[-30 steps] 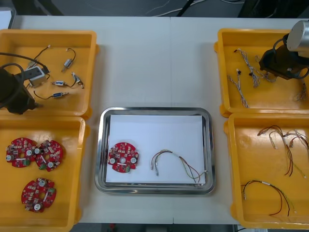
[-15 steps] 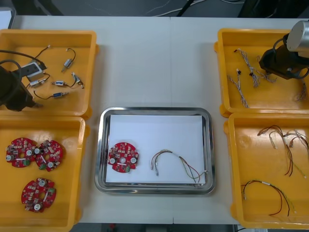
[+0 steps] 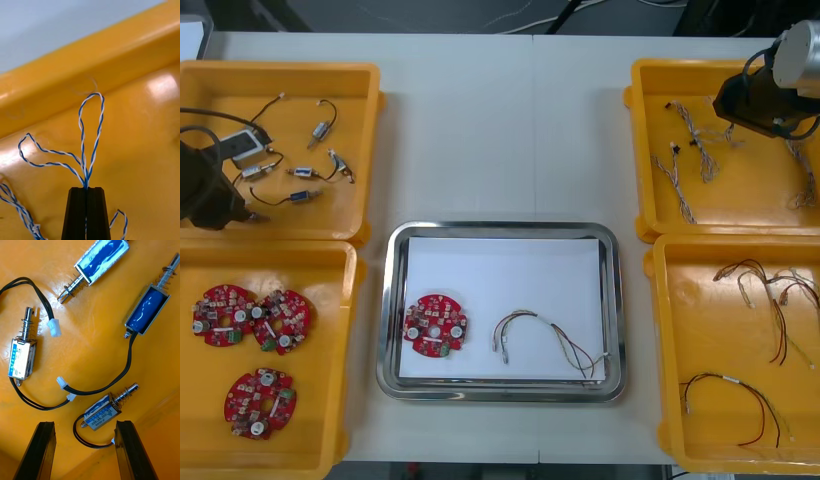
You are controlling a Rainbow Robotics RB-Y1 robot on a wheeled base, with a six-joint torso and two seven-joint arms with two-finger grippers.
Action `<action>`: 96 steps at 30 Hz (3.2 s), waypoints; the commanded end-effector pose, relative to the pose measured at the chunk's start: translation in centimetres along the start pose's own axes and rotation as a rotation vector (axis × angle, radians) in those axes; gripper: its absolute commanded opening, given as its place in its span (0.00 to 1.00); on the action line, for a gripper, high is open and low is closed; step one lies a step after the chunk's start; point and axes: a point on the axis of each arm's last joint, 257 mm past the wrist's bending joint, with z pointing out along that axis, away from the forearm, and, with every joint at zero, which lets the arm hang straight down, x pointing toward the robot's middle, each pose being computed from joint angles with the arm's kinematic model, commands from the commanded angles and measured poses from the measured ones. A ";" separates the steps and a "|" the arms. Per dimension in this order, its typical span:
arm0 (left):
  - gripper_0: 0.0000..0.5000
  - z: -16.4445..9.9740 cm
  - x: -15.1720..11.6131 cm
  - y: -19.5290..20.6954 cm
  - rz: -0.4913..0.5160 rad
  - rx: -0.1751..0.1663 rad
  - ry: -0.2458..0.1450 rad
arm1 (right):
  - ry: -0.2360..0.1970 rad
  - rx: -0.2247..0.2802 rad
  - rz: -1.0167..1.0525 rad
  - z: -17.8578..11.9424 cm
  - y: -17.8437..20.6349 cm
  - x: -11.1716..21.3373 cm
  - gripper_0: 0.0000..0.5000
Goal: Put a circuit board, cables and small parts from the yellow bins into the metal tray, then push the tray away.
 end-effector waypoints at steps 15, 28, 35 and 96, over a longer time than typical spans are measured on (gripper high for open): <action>0.92 1.2 0.1 -0.9 0.228 -0.007 0.028 | 0.099 0.034 -0.039 -7.2 -2.7 -2.7 0.00; 0.88 2.1 0.2 -2.0 0.241 0.009 0.033 | 0.225 0.050 -0.028 -12.0 -4.1 -1.4 0.00; 0.86 2.6 0.0 -2.5 0.248 0.010 0.036 | 0.284 0.072 -0.025 -14.6 -4.5 -0.6 0.00; 0.00 -4.7 -2.0 -0.9 0.117 0.033 -0.033 | 0.244 -0.123 0.002 -21.1 -2.9 13.1 0.00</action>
